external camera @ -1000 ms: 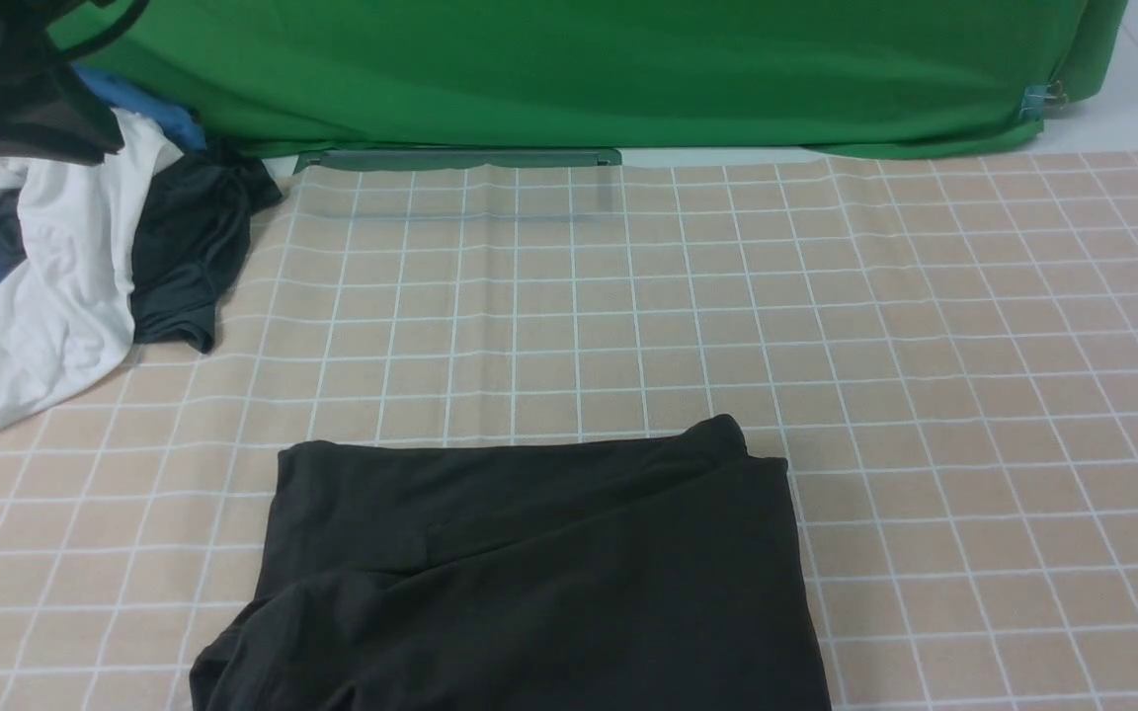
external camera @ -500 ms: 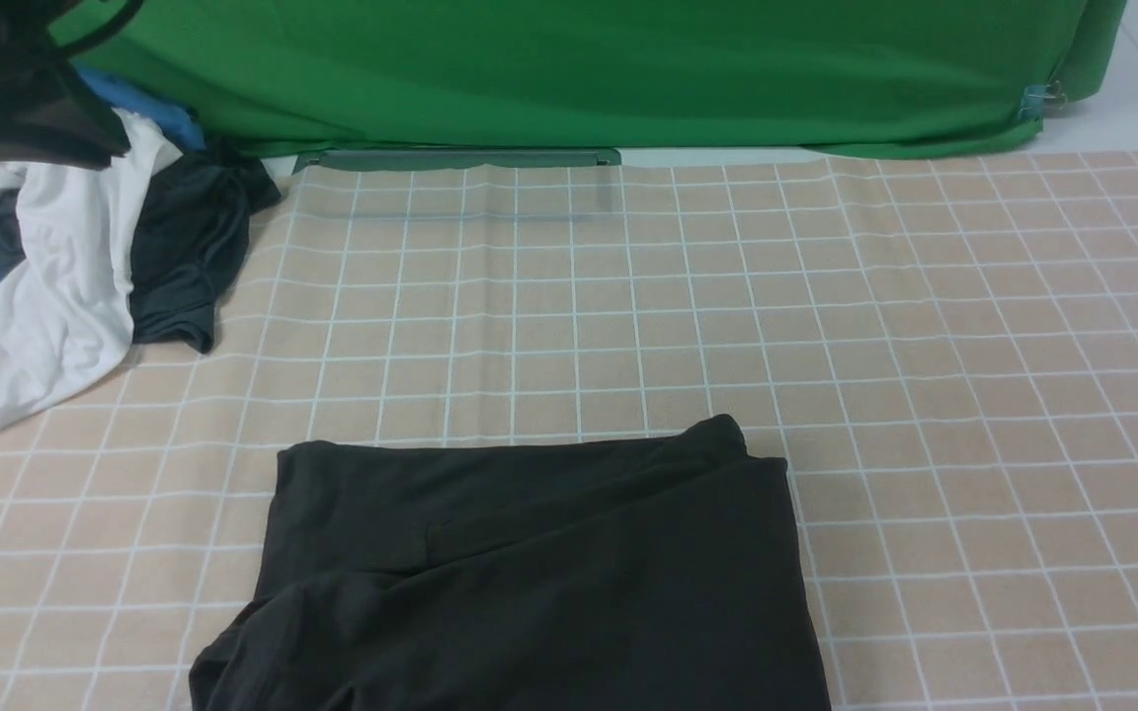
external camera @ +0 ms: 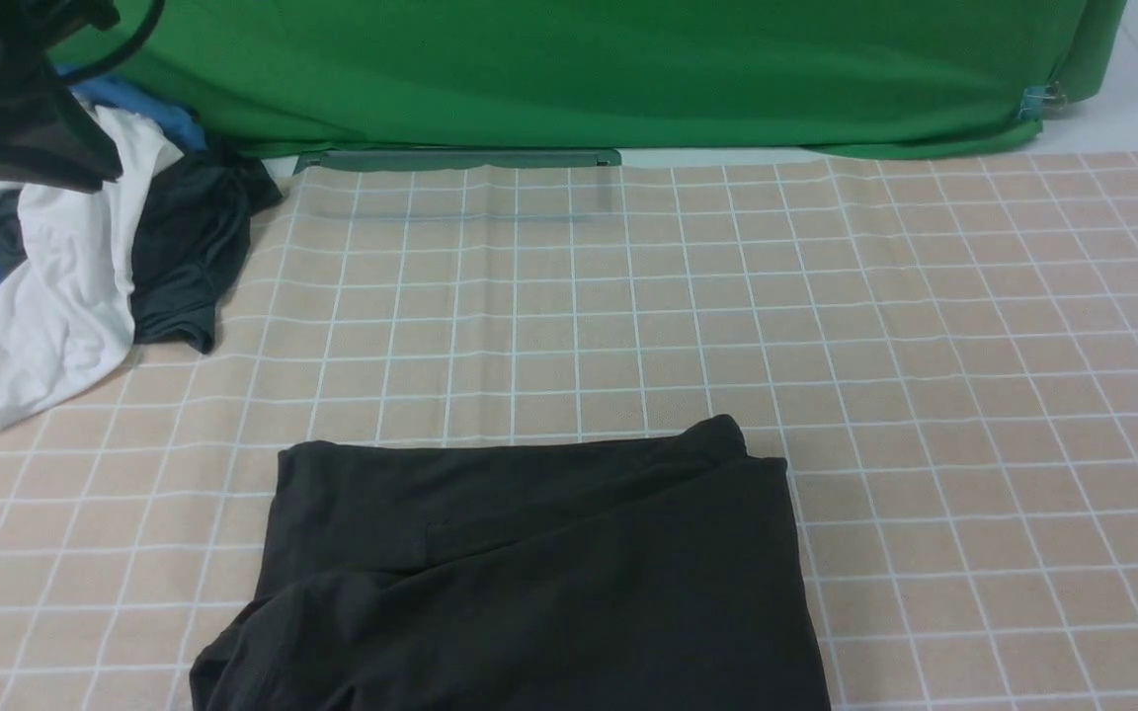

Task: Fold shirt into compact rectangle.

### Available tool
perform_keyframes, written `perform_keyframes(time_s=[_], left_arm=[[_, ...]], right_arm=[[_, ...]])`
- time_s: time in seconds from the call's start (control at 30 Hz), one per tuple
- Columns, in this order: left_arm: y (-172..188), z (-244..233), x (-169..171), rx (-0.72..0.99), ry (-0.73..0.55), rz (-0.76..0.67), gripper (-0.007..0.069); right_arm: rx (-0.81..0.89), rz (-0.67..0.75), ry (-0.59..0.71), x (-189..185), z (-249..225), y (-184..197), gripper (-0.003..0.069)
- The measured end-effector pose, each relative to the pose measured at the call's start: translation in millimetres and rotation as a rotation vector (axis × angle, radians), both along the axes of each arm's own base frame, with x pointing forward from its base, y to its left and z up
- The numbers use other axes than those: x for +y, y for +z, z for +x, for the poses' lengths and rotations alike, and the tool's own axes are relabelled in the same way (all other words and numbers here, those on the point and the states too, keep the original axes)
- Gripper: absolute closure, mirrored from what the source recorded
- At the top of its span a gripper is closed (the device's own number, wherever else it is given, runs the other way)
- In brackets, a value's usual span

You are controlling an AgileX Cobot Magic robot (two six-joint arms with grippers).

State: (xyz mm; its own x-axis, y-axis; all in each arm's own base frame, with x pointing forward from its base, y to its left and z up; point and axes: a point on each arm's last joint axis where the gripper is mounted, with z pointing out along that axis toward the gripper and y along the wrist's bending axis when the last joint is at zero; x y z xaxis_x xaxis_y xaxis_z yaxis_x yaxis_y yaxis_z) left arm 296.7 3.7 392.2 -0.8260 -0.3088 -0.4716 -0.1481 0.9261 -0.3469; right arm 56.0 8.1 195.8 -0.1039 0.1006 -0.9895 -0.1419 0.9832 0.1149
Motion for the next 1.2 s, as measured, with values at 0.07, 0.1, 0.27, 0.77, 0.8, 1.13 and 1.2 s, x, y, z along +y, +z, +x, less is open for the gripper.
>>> perform_keyframes(time_s=[0.07,0.1,0.27,0.77,0.8,1.13,1.2], left_arm=[[-0.1,-0.1,0.3,-0.005,-0.023,0.019,0.0590],[-0.1,-0.1,0.3,-0.009,-0.037,0.030,0.0590],[-0.3,-0.3,0.5,-0.013,-0.066,0.050,0.0590],[20.0,-26.7,-2.3,-0.060,-0.139,0.101,0.0590],[24.0,-31.1,-2.7,-0.077,-0.146,0.110,0.0590],[33.2,-82.9,-8.3,-0.158,-0.164,0.128,0.0590],[27.1,-95.4,-9.4,-0.170,-0.157,0.128,0.0590]], right_arm=[[0.016,-0.001,-0.057,-3.3,0.1,-1.7,0.0546],[0.025,-0.001,-0.088,-5.1,0.1,-2.4,0.0543],[0.049,-0.003,-0.133,-7.7,-0.1,-4.6,0.0530],[0.059,0.001,-0.134,-7.7,-0.2,-5.5,0.0495],[0.059,0.001,-0.134,-7.7,-0.2,-5.5,0.0494],[0.054,-0.138,-0.116,-7.7,-0.3,-6.1,0.0476],[0.058,-0.185,-0.110,-7.7,-0.4,-6.8,0.0470]])
